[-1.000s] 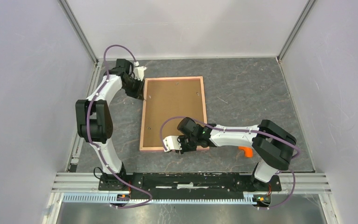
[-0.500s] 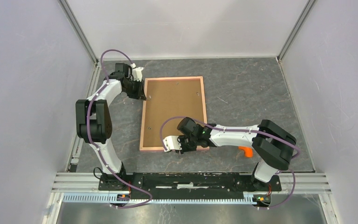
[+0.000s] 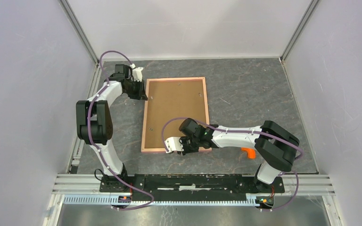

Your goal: Take the photo out of the frame

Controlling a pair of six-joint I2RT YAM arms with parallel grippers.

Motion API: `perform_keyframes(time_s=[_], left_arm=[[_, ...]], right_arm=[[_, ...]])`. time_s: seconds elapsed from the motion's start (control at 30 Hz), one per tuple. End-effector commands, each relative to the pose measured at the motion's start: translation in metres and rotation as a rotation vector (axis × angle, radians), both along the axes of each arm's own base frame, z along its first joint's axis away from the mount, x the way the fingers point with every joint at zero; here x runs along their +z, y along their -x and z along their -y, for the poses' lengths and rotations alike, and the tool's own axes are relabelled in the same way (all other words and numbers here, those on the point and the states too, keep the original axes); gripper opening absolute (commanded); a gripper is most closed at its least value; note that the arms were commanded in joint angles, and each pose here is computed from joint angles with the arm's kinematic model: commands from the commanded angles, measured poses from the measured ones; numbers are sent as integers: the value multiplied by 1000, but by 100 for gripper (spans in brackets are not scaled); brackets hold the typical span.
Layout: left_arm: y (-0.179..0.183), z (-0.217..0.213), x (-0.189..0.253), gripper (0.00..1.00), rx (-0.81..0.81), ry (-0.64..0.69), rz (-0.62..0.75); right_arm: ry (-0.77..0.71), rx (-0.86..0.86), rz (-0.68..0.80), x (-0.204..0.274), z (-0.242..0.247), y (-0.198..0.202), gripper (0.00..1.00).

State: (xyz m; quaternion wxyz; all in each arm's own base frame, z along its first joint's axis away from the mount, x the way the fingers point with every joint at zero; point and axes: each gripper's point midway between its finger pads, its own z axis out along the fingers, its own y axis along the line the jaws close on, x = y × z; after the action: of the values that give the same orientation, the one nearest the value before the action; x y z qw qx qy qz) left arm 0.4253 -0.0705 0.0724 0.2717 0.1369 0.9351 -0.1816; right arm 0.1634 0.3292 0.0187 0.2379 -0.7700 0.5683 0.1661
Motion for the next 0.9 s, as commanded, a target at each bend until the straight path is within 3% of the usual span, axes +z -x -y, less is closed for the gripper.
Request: perform_keyframes(time_s=[0.0,0.87], left_arm=[[2,-21,5,2,65,-14,6],[-7,2,-27,2,53,81,-64]], right_arm=[[321,39,-243,-58,77,62,0],[323,56,-247,-59,78,65,0]])
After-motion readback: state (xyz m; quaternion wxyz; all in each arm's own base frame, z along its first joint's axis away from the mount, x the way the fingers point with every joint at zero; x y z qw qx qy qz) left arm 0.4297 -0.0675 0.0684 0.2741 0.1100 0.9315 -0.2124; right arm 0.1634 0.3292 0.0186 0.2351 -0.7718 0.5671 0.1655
